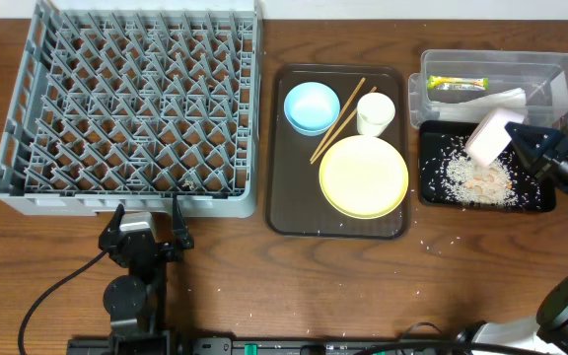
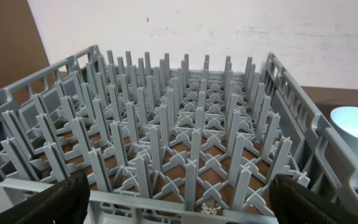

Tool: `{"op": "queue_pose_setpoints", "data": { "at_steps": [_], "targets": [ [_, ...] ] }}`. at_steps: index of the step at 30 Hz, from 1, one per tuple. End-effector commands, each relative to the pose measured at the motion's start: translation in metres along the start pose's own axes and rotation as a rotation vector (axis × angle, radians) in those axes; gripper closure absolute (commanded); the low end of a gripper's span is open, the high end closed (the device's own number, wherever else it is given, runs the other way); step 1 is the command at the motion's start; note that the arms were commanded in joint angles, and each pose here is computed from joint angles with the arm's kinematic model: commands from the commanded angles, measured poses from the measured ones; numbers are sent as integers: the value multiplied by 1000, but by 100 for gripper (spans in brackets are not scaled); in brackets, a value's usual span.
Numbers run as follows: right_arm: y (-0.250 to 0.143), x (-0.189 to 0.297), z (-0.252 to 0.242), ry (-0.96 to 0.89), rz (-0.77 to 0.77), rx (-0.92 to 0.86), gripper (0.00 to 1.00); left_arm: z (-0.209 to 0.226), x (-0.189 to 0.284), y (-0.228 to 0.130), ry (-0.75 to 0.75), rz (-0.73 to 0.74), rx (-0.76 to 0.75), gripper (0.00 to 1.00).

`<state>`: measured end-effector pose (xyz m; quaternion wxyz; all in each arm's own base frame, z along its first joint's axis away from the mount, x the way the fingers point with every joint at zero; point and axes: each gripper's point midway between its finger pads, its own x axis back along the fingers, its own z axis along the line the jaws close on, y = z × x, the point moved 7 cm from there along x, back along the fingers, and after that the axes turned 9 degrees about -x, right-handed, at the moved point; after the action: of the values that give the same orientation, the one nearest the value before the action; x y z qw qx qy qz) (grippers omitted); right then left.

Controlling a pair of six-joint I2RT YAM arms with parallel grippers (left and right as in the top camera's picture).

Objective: Sort waste into correct bins and load items into the dishwasher
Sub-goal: 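Tip rice bowl with right gripper to dump rice onto black tray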

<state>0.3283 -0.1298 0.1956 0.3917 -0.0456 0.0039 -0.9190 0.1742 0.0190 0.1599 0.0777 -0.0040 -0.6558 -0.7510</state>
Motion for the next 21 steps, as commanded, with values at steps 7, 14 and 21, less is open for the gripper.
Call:
{"op": "queue_pose_setpoints", "data": {
  "at_steps": [7,14,21],
  "targets": [
    [3,9,6,31,9,-124,99,1,-1,-13,14,51,-6,6],
    [8,10,6,13,-32,-110,99,1,-1,-13,14,51,-6,6],
    [14,18,3,-3,-89,-95,99,1,-1,-13,14,51,-6,6]
  ]
}}
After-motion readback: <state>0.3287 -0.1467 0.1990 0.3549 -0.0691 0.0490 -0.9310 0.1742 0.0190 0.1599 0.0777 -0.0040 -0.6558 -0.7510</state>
